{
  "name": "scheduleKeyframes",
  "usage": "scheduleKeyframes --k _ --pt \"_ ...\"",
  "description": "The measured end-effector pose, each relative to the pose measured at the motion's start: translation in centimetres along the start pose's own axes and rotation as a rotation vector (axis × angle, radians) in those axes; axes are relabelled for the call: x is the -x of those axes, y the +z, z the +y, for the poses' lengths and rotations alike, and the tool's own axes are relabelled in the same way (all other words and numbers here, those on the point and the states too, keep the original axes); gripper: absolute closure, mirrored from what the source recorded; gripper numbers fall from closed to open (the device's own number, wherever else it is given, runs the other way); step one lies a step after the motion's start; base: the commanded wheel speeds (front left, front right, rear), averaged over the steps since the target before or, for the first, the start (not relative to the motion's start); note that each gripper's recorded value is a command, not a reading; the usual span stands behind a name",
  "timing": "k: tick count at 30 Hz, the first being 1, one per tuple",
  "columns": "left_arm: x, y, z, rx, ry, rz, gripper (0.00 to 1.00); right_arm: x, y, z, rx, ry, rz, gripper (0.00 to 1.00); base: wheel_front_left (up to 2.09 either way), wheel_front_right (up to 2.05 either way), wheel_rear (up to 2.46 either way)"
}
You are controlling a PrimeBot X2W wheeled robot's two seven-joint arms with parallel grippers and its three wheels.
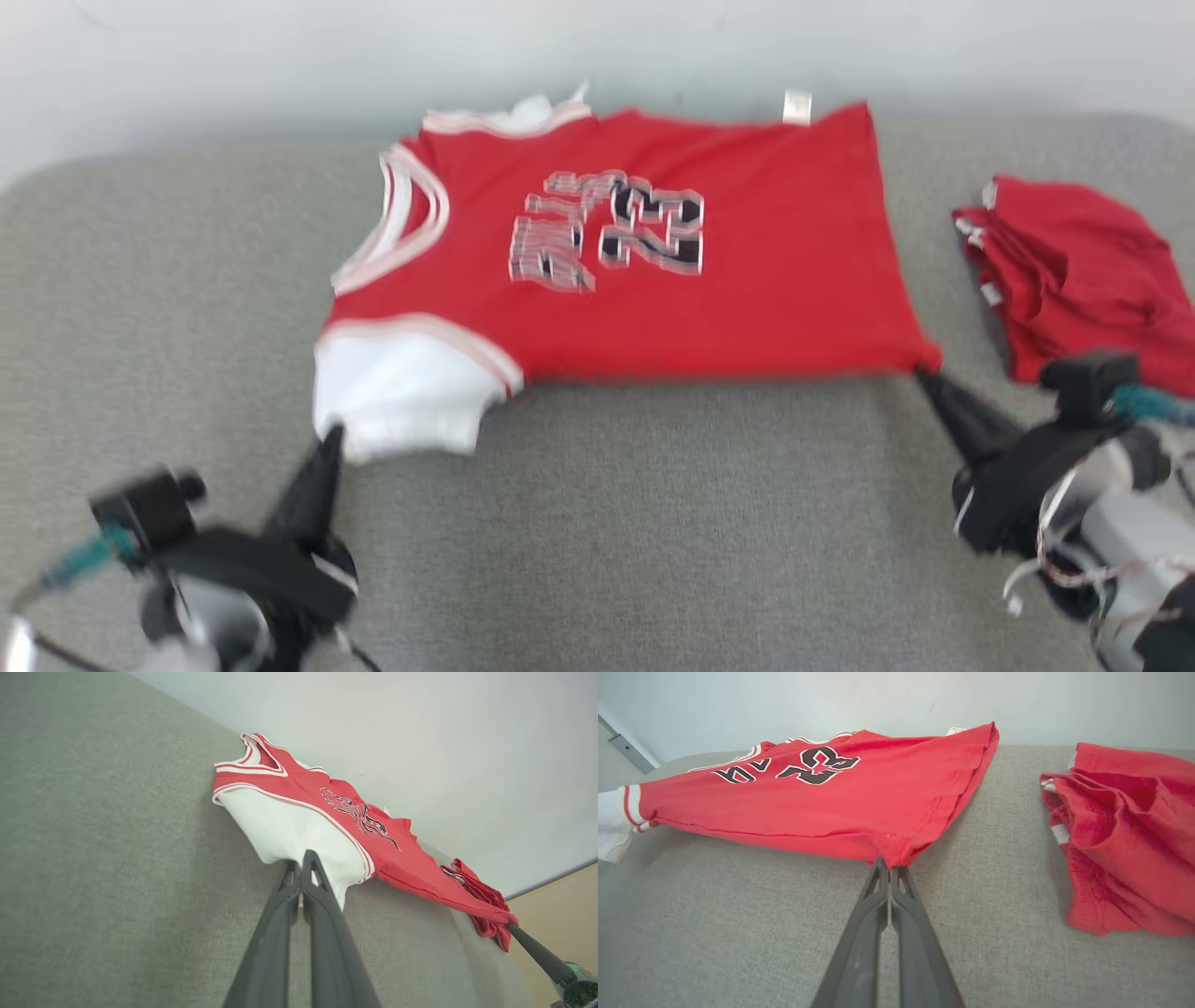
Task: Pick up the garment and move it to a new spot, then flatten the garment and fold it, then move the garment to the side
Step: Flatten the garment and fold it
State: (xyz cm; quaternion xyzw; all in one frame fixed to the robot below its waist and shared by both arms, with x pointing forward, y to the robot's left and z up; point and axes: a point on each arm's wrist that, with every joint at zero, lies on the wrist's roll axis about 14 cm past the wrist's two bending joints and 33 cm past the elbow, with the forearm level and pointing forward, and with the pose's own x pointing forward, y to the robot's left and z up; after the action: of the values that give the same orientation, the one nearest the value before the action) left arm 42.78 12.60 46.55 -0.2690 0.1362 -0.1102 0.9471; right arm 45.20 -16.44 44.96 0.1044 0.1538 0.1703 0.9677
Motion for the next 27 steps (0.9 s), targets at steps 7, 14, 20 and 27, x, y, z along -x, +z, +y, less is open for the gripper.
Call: scheduleKeyframes --k 7,14,20,27 --pt "4.4 -2.4 0.1 0.045 0.051 0.006 1.00 3.2 -3.6 1.8 -0.030 0.020 0.092 1.00 0.00 0.00 0.00" --pt "8.8 -3.8 0.7 0.071 0.092 0.003 1.00 5.4 -5.2 3.4 -0.022 0.044 0.140 1.00 0.00 0.00 0.00" --pt "11.4 -6.0 0.0 0.090 0.081 0.062 1.00 7.3 -6.7 3.0 -0.019 0.031 0.193 1.00 0.00 0.00 0.00" --pt "11.9 -7.8 -2.1 0.118 0.031 0.132 1.00 8.3 -7.7 1.6 -0.014 -0.017 0.240 1.00 0.00 0.00 0.00"
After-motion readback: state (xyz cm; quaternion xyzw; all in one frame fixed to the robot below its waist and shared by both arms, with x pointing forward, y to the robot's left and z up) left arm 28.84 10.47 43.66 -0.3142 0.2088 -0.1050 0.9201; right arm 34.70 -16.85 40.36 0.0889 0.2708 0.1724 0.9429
